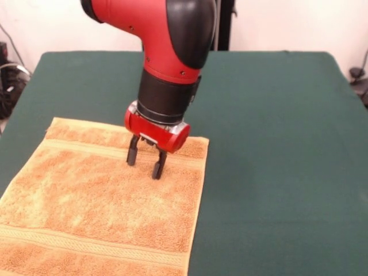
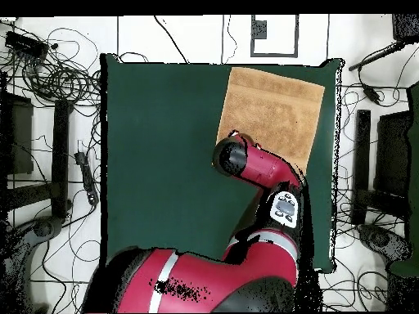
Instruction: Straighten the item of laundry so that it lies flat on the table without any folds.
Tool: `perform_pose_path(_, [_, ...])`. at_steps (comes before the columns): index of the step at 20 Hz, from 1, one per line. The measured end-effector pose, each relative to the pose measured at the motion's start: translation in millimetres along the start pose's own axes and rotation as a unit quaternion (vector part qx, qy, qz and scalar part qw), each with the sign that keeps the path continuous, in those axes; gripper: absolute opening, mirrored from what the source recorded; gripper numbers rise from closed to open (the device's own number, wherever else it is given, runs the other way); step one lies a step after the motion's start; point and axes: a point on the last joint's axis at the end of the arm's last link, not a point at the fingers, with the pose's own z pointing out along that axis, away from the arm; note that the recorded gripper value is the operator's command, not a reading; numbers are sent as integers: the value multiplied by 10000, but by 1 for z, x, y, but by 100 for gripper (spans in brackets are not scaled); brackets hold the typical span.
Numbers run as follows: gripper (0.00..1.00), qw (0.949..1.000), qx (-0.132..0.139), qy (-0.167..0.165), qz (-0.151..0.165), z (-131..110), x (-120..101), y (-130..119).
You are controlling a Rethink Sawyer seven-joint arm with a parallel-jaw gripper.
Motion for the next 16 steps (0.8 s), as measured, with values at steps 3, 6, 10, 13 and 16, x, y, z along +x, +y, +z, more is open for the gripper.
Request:
perform_pose_path(3, [100, 10000, -6, -8, 60, 0, 0, 0])
perform_pose_path(6, [100, 9999, -13, 15, 156, 0, 0, -1])
perform_pose_path(10, [100, 9998, -13, 4, 209, -1, 2, -2])
perform_pose_path(13, [100, 9997, -18, -18, 232, -1, 3, -3])
perform_pose_path(16, [100, 9996, -29, -38, 268, -2, 5, -3])
